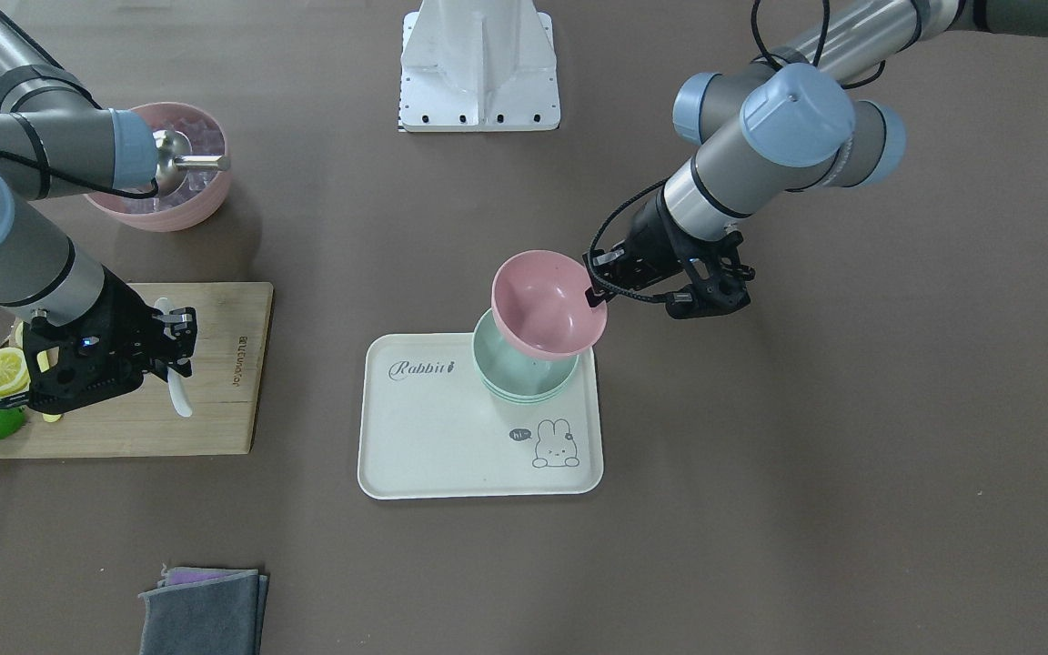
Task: Stack pink bowl on green and place spoon
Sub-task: 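Carry pink bowl onto green bowls while right gripper lifts white spoon, then release pink bowl with left gripper while right carries spoon toward tray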
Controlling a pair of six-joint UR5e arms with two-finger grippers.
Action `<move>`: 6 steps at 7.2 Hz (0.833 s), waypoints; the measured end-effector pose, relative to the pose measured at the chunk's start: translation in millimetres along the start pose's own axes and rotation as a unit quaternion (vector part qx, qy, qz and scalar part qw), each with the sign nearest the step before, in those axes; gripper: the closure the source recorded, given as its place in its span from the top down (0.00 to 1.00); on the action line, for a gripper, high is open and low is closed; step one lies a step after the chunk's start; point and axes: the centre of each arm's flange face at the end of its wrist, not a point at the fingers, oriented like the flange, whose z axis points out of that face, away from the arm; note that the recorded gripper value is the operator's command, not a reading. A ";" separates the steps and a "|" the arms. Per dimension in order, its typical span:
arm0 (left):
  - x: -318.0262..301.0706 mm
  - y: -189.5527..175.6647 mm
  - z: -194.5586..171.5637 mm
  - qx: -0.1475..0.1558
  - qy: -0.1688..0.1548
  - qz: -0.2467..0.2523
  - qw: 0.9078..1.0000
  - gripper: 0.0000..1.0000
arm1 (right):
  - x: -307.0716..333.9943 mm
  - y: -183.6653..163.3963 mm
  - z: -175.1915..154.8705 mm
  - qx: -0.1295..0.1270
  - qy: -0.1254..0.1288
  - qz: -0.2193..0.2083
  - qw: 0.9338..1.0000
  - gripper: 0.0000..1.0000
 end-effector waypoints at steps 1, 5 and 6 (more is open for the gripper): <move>0.2 3.0 8.8 -0.002 -0.003 0.001 1.000 0.00 | -2.1 -0.7 -2.1 0.002 -0.002 0.005 1.000 0.00; 10.7 1.5 23.8 -0.004 -0.007 0.001 1.000 0.00 | -3.5 -1.3 -3.6 0.004 -0.004 0.009 1.000 0.00; 11.3 0.7 25.2 -0.004 -0.008 0.000 1.000 0.00 | -3.6 -1.4 -3.7 0.004 -0.004 0.009 1.000 0.00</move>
